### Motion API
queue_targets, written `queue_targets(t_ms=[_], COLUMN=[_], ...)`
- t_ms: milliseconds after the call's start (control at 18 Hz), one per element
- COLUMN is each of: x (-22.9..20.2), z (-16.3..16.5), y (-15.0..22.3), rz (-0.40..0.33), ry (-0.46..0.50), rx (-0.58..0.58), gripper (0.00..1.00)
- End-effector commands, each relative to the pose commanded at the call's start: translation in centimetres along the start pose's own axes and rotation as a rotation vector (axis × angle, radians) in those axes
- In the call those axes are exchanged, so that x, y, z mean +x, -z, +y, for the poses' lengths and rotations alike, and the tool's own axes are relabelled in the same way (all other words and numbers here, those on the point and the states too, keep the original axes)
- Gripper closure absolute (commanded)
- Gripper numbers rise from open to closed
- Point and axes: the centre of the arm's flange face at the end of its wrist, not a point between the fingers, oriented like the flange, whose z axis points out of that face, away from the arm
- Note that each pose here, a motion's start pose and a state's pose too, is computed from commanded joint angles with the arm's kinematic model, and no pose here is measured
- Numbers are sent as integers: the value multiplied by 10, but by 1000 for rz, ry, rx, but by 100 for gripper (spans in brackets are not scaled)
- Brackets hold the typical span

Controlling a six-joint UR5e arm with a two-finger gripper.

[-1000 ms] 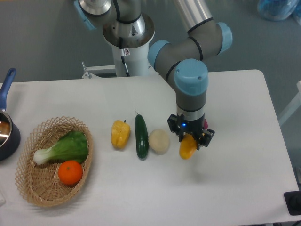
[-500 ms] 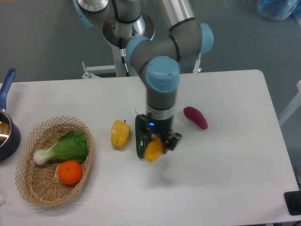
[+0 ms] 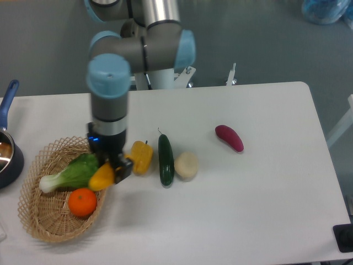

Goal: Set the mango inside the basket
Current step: 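Carry the held yellow mango over to the wicker basket, then lower the mango into the basket beside the orange and open the gripper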

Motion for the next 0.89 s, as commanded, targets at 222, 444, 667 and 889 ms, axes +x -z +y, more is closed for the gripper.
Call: queue_targets(t_ms=[222, 444, 667, 889], x=[21, 55, 69, 72], z=[-46, -59, -56, -48], y=[-46, -64, -69, -83], rz=[45, 90, 120, 129], ry=[-19, -50, -35, -32], rx=[7, -1, -8, -30], gripper=[61, 54, 41, 6])
